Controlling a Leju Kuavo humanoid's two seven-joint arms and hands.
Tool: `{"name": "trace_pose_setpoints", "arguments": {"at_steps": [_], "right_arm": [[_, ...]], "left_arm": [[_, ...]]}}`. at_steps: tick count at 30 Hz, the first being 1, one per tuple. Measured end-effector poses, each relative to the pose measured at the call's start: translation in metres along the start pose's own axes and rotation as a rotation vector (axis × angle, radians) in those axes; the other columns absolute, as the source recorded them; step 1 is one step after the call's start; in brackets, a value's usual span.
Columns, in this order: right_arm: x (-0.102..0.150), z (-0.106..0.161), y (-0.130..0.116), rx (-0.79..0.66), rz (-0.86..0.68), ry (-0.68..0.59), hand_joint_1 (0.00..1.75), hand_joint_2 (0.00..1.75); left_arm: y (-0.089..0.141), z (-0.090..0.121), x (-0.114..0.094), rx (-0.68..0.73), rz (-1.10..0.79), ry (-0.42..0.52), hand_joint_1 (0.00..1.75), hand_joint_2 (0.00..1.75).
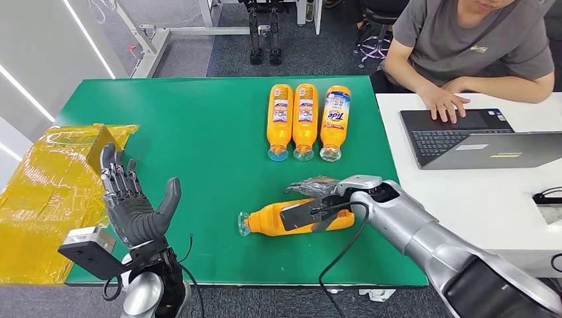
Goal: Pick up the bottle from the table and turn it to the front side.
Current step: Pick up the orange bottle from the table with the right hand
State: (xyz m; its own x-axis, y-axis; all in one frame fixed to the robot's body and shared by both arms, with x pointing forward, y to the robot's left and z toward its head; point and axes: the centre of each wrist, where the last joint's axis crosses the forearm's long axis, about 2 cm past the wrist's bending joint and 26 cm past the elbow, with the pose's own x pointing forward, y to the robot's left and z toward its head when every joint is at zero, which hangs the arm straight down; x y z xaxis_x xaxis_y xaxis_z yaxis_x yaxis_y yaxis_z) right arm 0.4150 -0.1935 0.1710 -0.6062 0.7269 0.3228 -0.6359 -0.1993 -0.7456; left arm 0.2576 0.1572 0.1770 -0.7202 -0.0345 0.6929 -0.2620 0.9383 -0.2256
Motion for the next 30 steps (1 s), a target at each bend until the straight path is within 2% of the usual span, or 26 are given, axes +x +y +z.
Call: {"name": "trace_pose_setpoints", "arguments": {"at_steps": [17, 23, 29, 30], "right_arm": [[-0.011, 0.007, 0.013, -0.024, 0.057, 0.087, 0.0, 1.75], [-0.017, 0.008, 0.024, -0.057, 0.122, 0.172, 0.0, 1.75], [-0.023, 0.009, 0.036, -0.061, 0.137, 0.2, 0.0, 1.75], [-0.023, 0.01, 0.037, -0.06, 0.14, 0.202, 0.17, 1.75]], "left_arm": [[0.001, 0.0, -0.001, -0.003, -0.001, 0.002, 0.0, 1.75], [0.001, 0.002, -0.002, 0.001, -0.006, 0.011, 0.0, 1.75], [0.002, 0.005, -0.002, 0.0, -0.014, 0.014, 0.0, 1.75], [0.002, 0.005, -0.002, 0.0, -0.014, 0.014, 0.0, 1.75]]}}
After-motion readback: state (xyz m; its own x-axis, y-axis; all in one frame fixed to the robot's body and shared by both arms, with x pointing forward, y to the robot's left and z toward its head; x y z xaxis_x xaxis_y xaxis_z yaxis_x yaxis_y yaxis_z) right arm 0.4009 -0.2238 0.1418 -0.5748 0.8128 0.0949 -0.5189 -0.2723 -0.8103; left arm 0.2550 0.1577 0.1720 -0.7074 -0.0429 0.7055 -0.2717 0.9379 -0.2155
